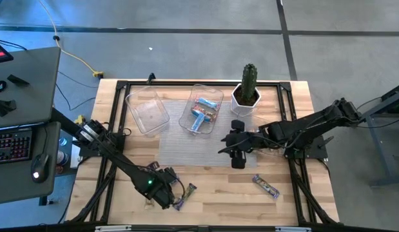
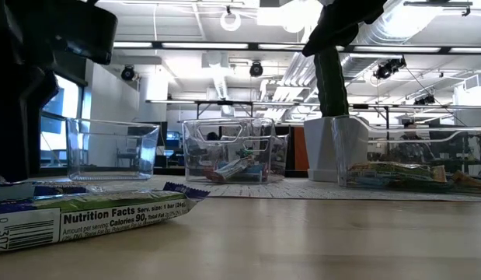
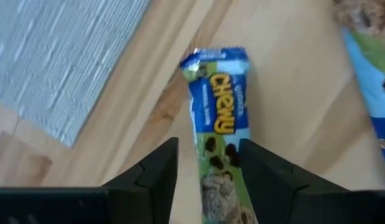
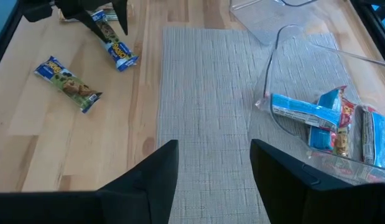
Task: Pick and place Granola Bars by type
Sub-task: Put the blue granola bar into the left transparent bin
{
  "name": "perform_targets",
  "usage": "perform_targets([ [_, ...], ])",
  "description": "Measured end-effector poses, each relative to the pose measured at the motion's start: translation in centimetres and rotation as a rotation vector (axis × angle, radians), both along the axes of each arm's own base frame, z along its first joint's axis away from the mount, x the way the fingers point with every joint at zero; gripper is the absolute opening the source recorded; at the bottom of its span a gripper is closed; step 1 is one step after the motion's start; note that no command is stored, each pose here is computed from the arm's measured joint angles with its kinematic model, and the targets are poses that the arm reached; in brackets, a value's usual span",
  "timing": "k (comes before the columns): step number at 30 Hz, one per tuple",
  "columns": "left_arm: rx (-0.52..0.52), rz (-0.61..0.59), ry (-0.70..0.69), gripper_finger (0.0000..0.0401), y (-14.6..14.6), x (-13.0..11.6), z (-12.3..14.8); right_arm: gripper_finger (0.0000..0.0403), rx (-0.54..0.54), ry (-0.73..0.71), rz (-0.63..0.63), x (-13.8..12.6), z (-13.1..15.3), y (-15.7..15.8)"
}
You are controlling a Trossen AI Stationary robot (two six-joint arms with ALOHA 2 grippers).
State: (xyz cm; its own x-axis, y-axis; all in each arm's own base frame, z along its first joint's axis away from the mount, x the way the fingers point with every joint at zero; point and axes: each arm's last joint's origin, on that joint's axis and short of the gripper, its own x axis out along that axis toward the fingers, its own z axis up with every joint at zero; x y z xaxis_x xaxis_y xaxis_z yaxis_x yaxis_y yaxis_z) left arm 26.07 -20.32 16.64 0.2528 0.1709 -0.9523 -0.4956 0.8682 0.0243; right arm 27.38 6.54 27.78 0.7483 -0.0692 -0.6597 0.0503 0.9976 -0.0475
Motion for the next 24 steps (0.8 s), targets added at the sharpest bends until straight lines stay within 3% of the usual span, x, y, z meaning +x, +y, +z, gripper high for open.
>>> perform_targets([
  [7,0.005,-0.096,-0.013,0.0163,-0.4,0.5,-0.4,0.0184,-0.014,-0.004,-0.015,0.0,0.0,-0.1],
  [13,0.036,-0.136,0.058,0.0163,-0.5,0.5,-2.0,0.0184,-0.015,-0.004,-0.016,0.0,0.0,-0.1],
  [24,0.080,-0.135,0.003,0.0145,-0.6,0.9,-2.0,0.0184,-0.032,-0.008,-0.003,0.0,0.0,-0.1],
])
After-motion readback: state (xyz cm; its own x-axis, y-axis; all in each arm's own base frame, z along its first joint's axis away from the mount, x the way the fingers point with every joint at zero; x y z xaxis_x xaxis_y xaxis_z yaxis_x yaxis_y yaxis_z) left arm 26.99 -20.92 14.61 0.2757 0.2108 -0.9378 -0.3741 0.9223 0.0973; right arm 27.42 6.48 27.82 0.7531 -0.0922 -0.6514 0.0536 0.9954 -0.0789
